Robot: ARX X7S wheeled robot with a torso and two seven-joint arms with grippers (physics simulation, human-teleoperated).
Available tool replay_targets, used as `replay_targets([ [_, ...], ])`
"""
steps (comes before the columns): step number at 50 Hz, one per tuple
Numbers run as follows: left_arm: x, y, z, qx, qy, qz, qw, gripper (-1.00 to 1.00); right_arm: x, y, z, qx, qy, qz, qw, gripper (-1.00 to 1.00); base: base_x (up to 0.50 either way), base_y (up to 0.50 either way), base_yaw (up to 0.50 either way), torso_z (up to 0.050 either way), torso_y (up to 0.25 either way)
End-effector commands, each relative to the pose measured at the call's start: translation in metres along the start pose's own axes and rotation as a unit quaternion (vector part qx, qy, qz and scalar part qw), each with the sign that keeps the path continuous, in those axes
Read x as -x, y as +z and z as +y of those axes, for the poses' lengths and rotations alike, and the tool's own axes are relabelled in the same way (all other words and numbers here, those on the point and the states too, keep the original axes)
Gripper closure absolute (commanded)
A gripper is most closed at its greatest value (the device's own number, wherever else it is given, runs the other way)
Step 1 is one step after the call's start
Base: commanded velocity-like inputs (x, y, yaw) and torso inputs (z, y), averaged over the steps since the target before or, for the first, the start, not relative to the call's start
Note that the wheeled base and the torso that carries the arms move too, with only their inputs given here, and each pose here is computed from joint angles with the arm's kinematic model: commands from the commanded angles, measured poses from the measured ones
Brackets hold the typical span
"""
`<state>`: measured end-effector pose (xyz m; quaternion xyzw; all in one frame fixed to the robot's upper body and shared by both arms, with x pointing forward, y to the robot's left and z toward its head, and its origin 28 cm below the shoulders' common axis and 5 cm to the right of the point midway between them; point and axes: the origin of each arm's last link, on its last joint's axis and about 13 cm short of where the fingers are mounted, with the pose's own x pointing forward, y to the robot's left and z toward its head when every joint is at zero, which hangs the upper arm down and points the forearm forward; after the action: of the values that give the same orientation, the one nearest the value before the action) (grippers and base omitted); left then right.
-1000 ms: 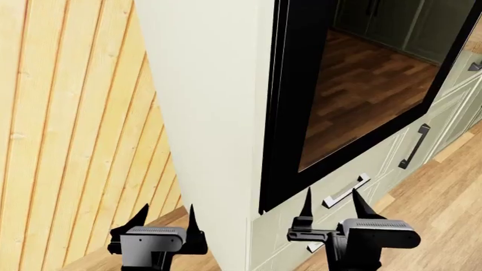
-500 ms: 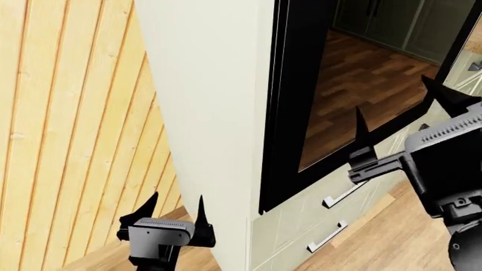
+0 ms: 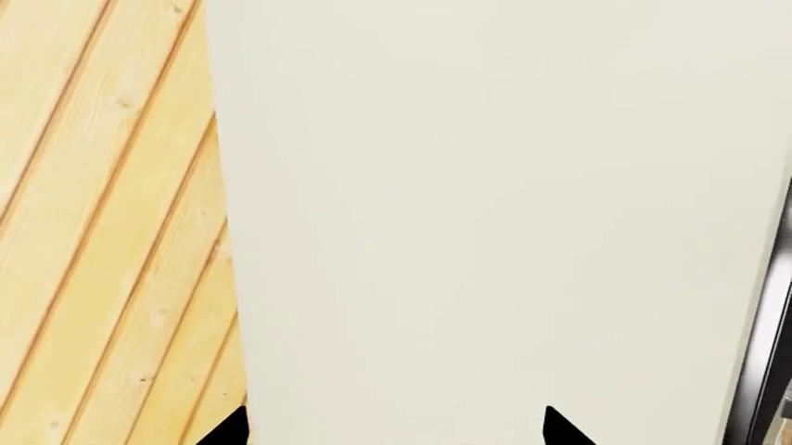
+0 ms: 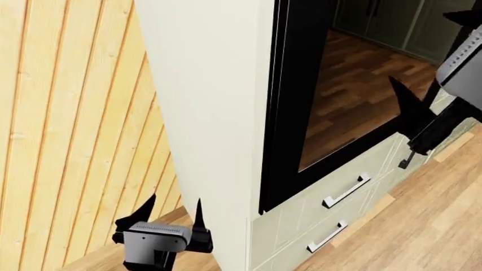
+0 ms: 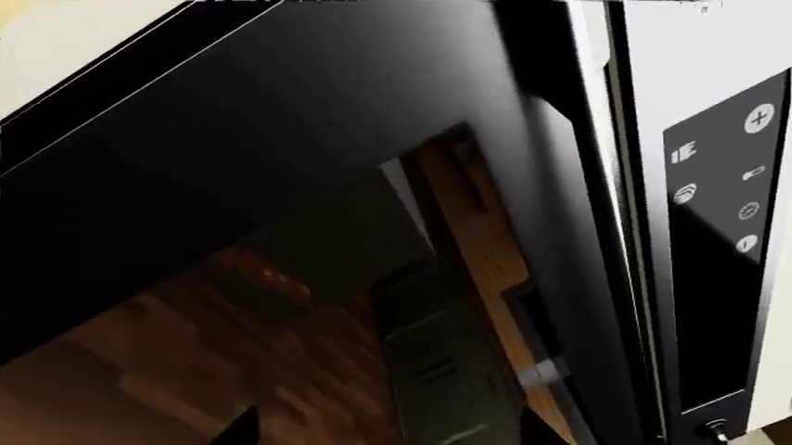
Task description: Open the oven door
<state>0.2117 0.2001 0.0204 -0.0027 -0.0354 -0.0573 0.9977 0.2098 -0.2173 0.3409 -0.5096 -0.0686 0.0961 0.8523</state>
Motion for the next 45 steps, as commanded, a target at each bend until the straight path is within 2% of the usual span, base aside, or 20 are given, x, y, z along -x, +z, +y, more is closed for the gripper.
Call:
replay_targets([
  [1,0.004,0.001,-0.002,0.005,0.0,0.003,1.0,-1.0,0.005,-0.004,-0.028,0.035,0.036,0.071,0.996,-1.0,0.0,0.0,0.0,0.0,0.0],
  [8,0.003,0.001,-0.005,0.01,0.002,0.005,1.0,-1.0,0.005,-0.002,-0.044,0.06,0.028,0.091,0.994,-1.0,0.0,0.0,0.0,0.0,0.0],
  [21,-0.001,0.001,-0.007,0.013,0.001,0.005,1.0,-1.0,0.0,-0.007,-0.061,0.092,-0.012,0.114,0.989,-1.0,0.0,0.0,0.0,0.0,0.0],
  [29,-0.003,0.001,-0.007,0.015,0.001,0.004,1.0,-1.0,-0.023,-0.006,-0.07,0.12,-0.055,0.102,0.986,-1.0,0.0,0.0,0.0,0.0,0.0],
  [38,-0.003,-0.002,-0.006,0.017,0.003,0.005,1.0,-1.0,-0.05,-0.003,-0.087,0.13,-0.111,0.084,0.982,-1.0,0.0,0.0,0.0,0.0,0.0],
  [45,-0.002,-0.003,-0.006,0.019,0.006,0.007,1.0,-1.0,-0.066,0.001,-0.087,0.132,-0.122,0.064,0.982,-1.0,0.0,0.0,0.0,0.0,0.0],
])
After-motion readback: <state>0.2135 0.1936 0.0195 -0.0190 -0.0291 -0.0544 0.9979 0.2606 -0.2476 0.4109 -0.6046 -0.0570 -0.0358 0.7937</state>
